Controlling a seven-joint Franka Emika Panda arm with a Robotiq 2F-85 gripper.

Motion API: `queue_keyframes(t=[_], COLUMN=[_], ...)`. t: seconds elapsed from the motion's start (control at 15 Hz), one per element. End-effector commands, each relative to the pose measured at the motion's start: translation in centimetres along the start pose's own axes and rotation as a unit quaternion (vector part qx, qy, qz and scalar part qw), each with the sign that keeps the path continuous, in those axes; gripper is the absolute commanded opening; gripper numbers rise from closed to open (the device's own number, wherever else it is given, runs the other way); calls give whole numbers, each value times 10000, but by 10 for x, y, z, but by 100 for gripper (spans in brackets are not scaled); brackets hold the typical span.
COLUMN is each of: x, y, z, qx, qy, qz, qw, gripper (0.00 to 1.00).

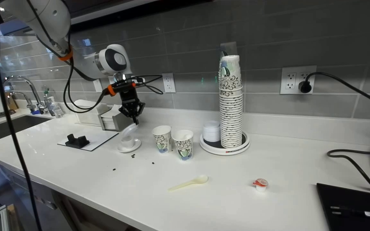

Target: Lift the coffee lid and pour some of its contents into the tea cup

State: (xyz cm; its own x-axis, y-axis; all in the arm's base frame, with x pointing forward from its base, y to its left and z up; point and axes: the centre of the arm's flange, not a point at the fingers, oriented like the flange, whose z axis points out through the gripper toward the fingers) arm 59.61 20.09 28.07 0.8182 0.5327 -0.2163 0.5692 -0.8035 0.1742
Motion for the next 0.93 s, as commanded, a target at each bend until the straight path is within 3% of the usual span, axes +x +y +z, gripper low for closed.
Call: queue_keyframes(t=[0.0, 0.87], x=[9, 21], y=[-2, -18], z=[-4, 3], qx=[-265, -546], qy=[-265, -1055], qz=[11, -284], qw=[9993, 9925], gripper=[0, 0])
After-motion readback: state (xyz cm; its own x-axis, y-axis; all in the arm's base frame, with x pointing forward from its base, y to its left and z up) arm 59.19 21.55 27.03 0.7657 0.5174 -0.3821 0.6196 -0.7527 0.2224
